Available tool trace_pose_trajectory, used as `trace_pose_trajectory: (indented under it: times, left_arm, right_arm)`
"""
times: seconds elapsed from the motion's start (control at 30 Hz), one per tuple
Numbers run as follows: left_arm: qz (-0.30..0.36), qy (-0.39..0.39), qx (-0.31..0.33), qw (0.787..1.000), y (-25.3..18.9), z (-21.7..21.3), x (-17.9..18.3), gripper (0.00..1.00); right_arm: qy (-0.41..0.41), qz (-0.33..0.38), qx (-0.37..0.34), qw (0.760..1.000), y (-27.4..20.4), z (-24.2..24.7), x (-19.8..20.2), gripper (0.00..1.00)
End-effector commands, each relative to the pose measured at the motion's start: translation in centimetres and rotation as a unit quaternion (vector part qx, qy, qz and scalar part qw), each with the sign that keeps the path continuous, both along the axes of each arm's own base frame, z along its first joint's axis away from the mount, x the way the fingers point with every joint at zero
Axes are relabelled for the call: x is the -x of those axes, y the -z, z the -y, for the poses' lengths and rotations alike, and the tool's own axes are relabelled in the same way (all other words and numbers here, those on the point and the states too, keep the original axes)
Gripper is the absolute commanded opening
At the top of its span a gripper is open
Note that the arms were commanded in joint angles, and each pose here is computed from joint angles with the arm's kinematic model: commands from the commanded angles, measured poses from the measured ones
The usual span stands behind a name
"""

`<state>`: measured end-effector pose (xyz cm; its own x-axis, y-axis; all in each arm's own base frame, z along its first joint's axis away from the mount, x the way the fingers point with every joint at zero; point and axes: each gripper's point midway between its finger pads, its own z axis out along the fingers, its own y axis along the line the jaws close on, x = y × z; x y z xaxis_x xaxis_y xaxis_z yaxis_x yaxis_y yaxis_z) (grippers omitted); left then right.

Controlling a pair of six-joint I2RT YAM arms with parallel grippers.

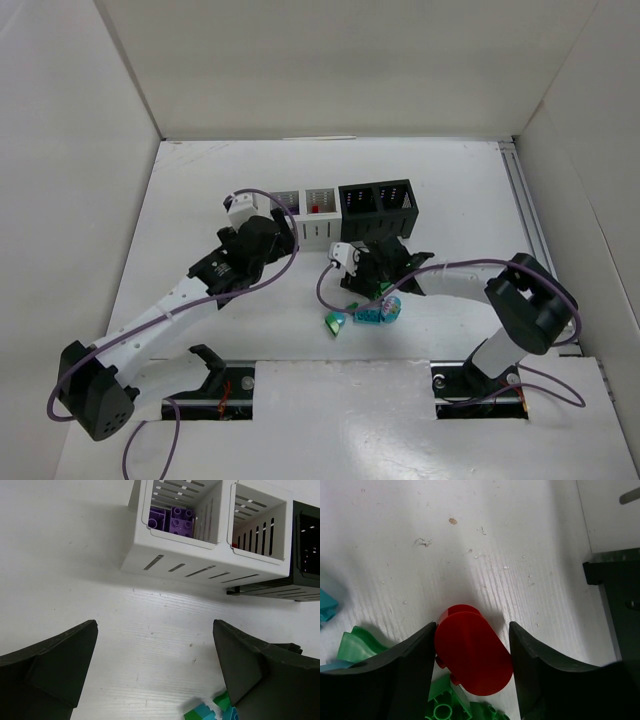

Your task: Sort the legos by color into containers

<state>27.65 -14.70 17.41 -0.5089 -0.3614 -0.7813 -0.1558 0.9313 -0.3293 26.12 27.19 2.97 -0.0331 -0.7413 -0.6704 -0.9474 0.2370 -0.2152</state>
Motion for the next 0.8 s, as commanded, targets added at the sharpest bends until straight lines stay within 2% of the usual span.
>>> trace_pose_trajectory:
  times: [0.0, 0.17, 0.3, 0.57, 0.77]
  left_arm:
    - [0.008, -0.015, 0.004, 1.000, -0.4, -0.6, 0.1, 0.99]
    - [0.008, -0.017, 0.008, 1.000, -0.5, -0.7, 0.2, 0.99]
    - [0.010, -0.021, 0.006, 1.000, -0.6, -1.0, 0.3, 0.99]
    - [-0.021, 0.013, 0.029, 0.999, 1.5, 0.0, 1.8, 0.99]
    - [-0.044, 0.045, 0.053, 0.997, 3.1, 1.2, 2.9, 0.99]
  right_arm:
    - [0.004, -0.010, 0.000, 1.000, 0.5, 0.7, 0.2, 0.57]
    - [-0.013, -0.016, -0.016, 1.000, 0.0, 0.1, 0.4, 0.40]
    - [-0.042, 0.008, -0.051, 0.998, -2.8, -1.2, 0.2, 0.33]
    - [-0.115, 0.122, -0.155, 0.974, -14.7, -4.9, -1.1, 0.30]
    - [-0.118, 0.180, -0.185, 0.959, -20.6, -7.3, -4.2, 0.30]
